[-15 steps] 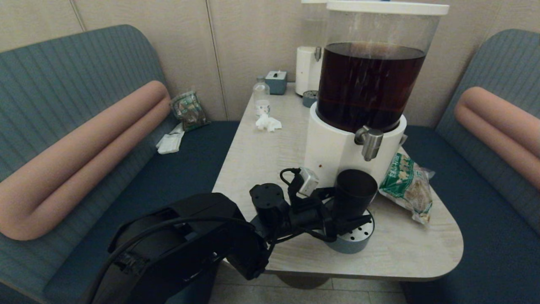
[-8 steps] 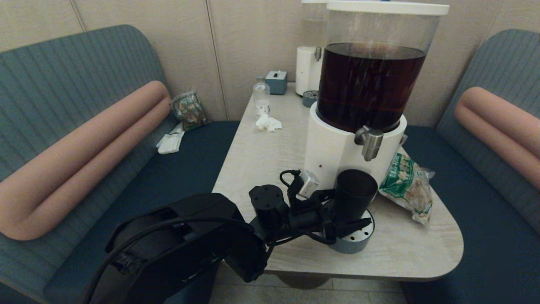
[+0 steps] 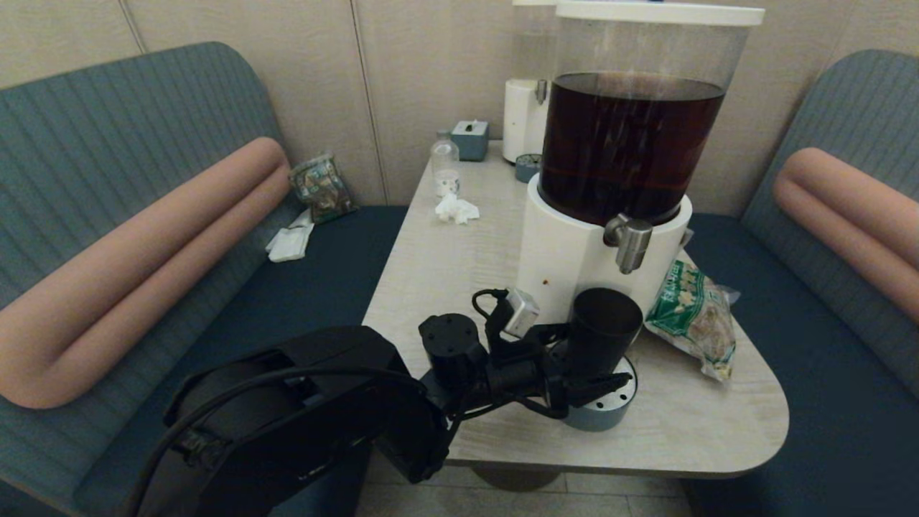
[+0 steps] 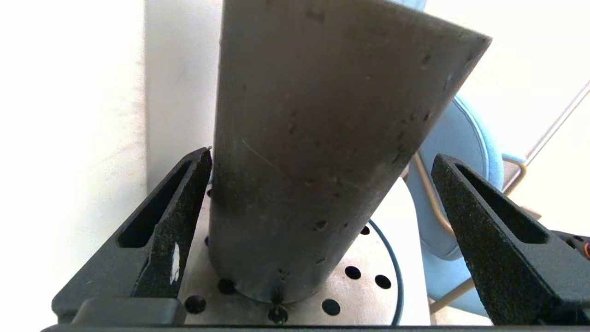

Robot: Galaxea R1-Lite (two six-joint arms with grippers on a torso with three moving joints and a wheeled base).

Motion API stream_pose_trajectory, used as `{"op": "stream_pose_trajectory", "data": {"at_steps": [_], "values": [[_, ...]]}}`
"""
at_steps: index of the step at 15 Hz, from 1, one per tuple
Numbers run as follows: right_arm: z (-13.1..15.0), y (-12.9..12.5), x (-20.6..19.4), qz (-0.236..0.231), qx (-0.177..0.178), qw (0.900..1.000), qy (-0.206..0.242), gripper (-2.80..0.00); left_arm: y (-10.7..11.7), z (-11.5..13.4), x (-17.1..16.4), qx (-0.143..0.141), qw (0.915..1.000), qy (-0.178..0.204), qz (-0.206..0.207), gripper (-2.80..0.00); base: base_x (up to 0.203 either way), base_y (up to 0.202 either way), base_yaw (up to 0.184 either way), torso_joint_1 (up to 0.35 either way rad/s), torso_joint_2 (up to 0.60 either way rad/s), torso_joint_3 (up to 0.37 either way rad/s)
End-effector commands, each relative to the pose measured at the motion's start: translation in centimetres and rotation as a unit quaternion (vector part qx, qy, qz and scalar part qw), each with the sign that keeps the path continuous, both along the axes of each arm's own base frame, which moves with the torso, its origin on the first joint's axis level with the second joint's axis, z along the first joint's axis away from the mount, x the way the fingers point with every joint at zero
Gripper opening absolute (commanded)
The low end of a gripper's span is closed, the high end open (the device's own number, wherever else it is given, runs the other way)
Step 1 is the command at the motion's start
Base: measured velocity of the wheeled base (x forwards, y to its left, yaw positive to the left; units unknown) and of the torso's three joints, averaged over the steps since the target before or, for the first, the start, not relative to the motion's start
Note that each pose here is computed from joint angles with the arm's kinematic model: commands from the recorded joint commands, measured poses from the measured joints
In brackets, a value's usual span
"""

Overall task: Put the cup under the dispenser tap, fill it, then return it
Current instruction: Place it under the water dispenser

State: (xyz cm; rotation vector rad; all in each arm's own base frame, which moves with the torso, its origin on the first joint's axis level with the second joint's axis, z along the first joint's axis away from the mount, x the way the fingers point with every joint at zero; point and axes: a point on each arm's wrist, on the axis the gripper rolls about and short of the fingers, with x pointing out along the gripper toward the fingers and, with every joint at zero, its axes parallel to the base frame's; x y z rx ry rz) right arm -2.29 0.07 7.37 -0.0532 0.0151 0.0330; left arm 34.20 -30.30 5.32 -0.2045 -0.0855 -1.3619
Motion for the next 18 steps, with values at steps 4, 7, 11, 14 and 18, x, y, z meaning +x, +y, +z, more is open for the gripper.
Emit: {"op": "stream_pose_trajectory", "data": {"at_steps": [4,7,11,14,18], "values": [[0.0,0.0,0.0,0.001,0.0,1.0,0.0,-2.8,1.0,1.2,-0.9,0.003,1.0,0.001,0.0,0.0,0.0,0.0,0.0,0.0,0.0,0.0],[0.0,0.0,0.0,0.001,0.0,1.0,0.0,-2.8,1.6,1.3,-1.6,0.011,0.9999,0.007,-0.001,0.0,0.0,0.0,0.0,0.0,0.0,0.0],[0.0,0.0,0.0,0.001,0.0,1.0,0.0,-2.8,2.3,1.9,-2.4,0.017,0.9998,0.012,-0.003,0.0,0.0,0.0,0.0,0.0,0.0,0.0],[0.0,0.0,0.0,0.001,0.0,1.0,0.0,-2.8,2.7,2.1,-2.6,0.02,0.9997,0.015,0.0,0.0,0.0,0.0,0.0,0.0,0.0,0.0],[0.0,0.0,0.0,0.001,0.0,1.0,0.0,-2.8,3.0,1.9,-2.5,0.022,0.9996,0.017,0.005,0.0,0.0,0.0,0.0,0.0,0.0,0.0]]}}
